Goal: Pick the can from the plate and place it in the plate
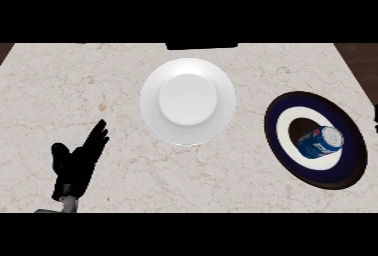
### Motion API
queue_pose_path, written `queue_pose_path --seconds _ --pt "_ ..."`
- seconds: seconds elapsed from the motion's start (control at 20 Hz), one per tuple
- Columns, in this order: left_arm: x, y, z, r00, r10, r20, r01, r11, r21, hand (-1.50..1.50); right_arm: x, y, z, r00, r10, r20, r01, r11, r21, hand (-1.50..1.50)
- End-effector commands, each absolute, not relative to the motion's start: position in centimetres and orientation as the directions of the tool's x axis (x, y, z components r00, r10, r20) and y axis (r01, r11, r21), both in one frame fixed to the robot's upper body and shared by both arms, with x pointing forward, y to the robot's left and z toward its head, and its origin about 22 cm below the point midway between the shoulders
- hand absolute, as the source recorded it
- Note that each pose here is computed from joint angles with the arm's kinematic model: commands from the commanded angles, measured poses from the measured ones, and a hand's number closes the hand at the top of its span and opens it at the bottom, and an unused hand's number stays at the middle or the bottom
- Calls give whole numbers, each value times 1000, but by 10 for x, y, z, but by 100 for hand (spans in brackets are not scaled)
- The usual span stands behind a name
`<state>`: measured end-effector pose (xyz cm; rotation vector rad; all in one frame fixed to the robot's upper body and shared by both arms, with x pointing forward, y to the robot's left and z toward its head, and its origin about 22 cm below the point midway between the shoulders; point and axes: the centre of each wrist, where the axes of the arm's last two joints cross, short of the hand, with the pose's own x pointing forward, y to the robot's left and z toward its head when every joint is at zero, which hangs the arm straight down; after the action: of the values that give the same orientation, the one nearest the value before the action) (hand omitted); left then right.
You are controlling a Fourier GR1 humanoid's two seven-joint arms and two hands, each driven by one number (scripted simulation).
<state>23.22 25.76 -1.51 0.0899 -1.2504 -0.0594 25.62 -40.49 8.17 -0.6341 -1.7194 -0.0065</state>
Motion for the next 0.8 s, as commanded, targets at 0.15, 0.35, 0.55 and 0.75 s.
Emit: queue_pose_path --seconds 0.15,0.35,0.55,0.75 --pt "224 236 -29 380 -1 925 -17 1000 8 0 213 -474 110 -112 470 875 770 598 -223 -150" --pt "209 243 -41 377 -1 926 -5 1000 3 0 181 -480 110 -72 509 858 719 623 -309 -150" --pt "236 237 -32 368 -9 930 -22 1000 18 0 169 -478 135 64 568 820 564 657 -500 -150" --pt "229 240 -33 372 6 928 -12 1000 -1 0 173 -467 157 242 649 721 334 643 -690 -150"
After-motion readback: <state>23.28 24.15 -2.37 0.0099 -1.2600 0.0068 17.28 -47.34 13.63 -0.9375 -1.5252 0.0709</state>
